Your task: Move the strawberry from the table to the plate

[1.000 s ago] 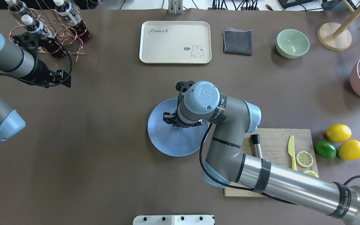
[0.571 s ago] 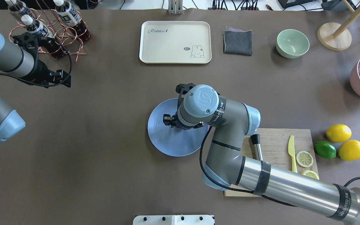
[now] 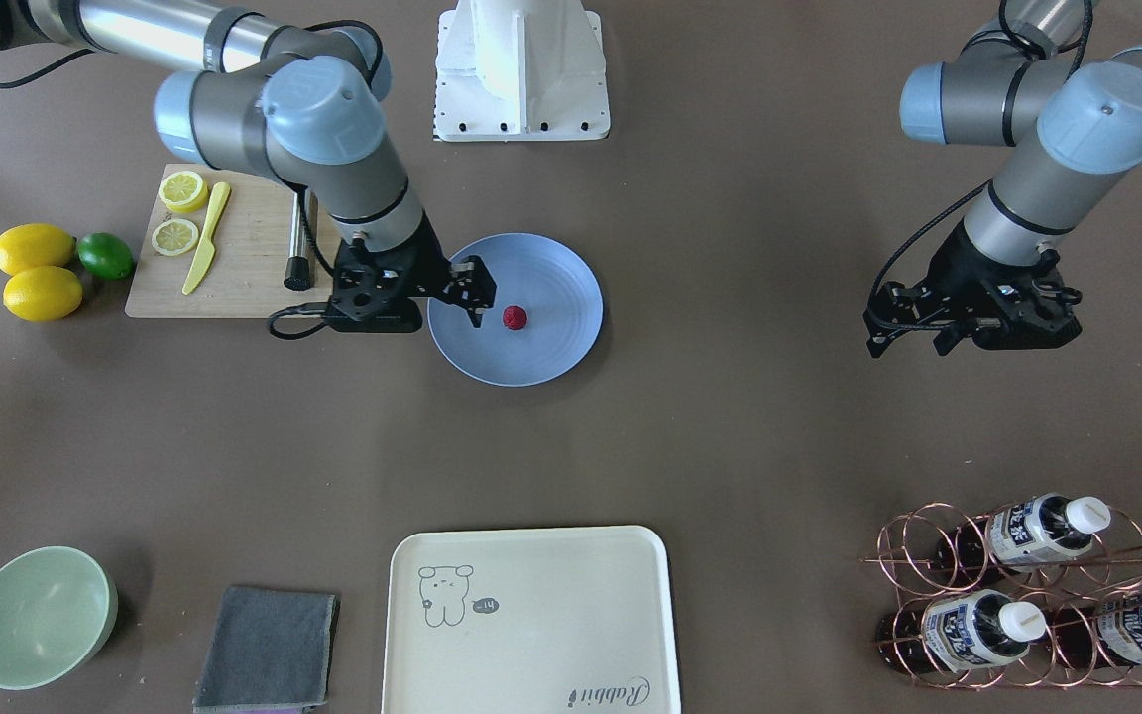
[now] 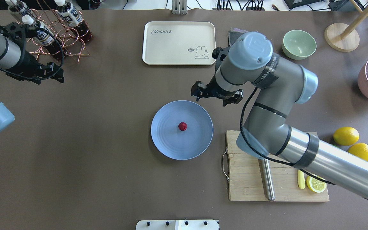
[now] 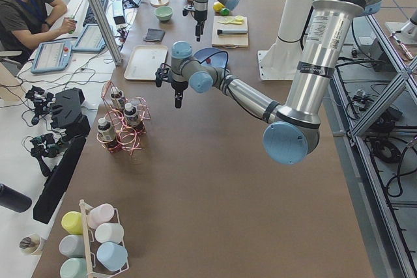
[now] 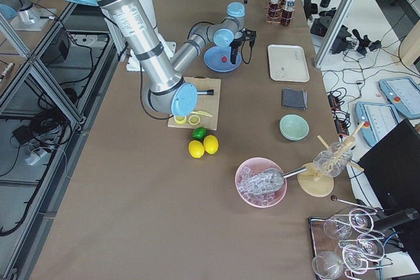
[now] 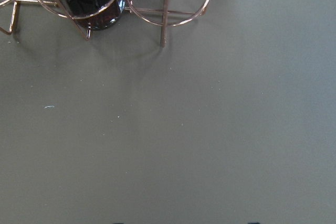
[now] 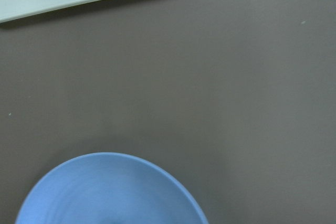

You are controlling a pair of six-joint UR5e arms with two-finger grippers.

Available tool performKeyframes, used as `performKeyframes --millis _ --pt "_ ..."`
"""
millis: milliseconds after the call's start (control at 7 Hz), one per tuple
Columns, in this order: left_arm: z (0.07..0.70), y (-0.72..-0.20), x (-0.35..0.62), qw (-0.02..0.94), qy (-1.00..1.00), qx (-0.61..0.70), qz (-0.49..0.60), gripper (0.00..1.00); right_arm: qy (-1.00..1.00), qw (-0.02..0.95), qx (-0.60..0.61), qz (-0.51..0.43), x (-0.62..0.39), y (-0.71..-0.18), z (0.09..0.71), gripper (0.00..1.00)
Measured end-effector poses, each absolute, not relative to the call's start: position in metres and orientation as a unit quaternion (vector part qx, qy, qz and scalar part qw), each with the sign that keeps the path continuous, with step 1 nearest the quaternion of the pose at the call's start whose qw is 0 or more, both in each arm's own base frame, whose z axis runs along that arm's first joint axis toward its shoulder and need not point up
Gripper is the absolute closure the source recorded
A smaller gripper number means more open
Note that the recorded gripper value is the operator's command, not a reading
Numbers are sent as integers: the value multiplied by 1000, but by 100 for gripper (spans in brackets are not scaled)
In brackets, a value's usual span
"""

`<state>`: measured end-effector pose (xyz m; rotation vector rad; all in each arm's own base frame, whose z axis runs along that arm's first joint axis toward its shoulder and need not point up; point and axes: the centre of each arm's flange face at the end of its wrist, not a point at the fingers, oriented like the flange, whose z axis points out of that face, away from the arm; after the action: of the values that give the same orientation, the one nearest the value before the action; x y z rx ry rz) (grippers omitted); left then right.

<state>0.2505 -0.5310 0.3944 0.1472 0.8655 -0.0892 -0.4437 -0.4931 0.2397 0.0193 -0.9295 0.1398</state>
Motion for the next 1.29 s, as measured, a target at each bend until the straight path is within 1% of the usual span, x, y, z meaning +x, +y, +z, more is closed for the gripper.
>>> performKeyframes --millis 286,714,1000,1143,1286 --pt "420 -527 188 907 414 80 -17 3 -439 898 15 26 -319 -523 311 0" --pt "493 -524 59 924 369 94 35 3 -410 909 40 -54 -135 -548 464 0" --pt "528 -509 -4 931 358 69 39 3 -398 911 48 -95 -27 -545 570 0" --pt "543 -495 -18 930 363 56 28 3 -395 911 48 -105 11 -539 611 0" --pt "551 -486 -28 929 365 50 16 3 -394 911 48 -109 38 -533 639 0"
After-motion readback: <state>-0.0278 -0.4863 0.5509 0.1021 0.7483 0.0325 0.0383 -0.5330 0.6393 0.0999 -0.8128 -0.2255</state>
